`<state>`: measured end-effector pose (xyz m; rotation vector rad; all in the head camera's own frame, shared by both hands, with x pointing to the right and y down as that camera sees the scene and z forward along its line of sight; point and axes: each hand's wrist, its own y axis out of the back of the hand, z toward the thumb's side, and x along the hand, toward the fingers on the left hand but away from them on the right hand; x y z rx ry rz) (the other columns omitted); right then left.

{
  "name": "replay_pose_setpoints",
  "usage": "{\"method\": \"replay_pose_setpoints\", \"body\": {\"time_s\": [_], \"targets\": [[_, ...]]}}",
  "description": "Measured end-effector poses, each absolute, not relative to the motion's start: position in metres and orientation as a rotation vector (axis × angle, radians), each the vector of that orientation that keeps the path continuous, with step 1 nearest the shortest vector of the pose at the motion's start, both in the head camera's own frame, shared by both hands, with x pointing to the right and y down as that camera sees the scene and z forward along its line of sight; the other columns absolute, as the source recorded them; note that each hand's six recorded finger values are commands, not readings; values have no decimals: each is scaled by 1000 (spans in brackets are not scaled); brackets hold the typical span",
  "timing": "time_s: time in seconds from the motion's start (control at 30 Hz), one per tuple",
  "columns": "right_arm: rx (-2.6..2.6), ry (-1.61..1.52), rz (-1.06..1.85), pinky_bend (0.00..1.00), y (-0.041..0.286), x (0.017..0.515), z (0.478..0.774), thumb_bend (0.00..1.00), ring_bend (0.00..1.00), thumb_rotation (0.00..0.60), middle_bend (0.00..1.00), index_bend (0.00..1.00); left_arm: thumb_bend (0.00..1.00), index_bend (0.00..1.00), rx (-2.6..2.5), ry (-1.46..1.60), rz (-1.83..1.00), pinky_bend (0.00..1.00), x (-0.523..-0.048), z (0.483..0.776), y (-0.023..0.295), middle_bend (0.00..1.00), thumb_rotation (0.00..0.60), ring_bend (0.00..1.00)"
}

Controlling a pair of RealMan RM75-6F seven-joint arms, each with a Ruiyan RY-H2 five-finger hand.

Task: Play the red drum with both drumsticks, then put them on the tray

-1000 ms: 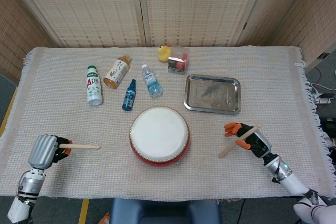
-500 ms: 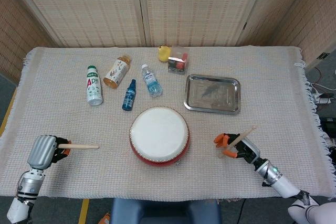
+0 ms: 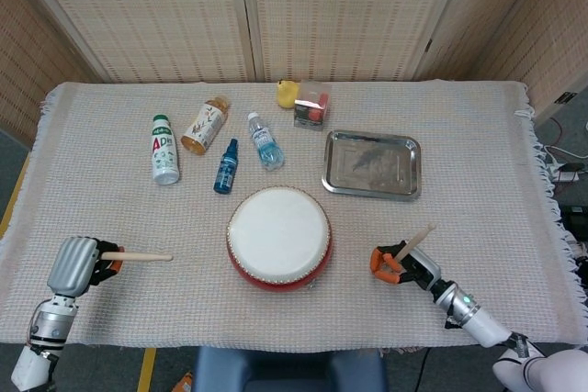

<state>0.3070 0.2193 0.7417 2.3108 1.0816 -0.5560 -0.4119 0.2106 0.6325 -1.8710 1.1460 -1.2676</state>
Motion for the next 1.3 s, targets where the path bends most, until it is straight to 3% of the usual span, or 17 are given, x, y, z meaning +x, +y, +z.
{"method": "replay_pose_setpoints", "body": {"time_s": [0.23,0.3,0.47,0.53,0.63,0.83,1.13,1.3], "targets": [[2332,1072,-582,620,223,298,747,148,700,600,765,1000,533,1000,-1873,1147,-1272,1000,-413,634,211,1000,600,1000],[2341,1066,-590,656,224,295,748,236,736,600,797,1000,532,1000,-1873,1147,-1274,1000,-413,635,211,1000,600,1000],[2361,1073,-599,801,225,290,750,687,867,600,908,1000,533,1000,-1873,1151,-1276,1000,-415,635,211,1000,600,1000],[2370,1090,-598,873,225,288,750,814,923,600,939,1000,532,1000,-1873,1152,-1277,1000,-416,636,211,1000,600,1000],[2389,1118,-592,969,223,286,749,902,989,600,957,1000,533,1000,-1874,1153,-1279,1000,-417,637,212,1000,600,1000],[2449,1145,-614,1000,220,282,748,1000,1000,600,977,1000,534,1000,-1876,1140,-1289,1000,-417,639,211,1000,600,1000],[2672,1133,-825,1000,212,275,741,1000,1000,600,981,1000,535,1000,-1856,1087,-1287,1000,-417,639,205,1000,600,1000],[2847,1051,-1051,1000,200,269,722,1000,1000,600,981,1000,533,1000,-1845,1014,-1273,1000,-412,637,199,1000,600,1000]]}}
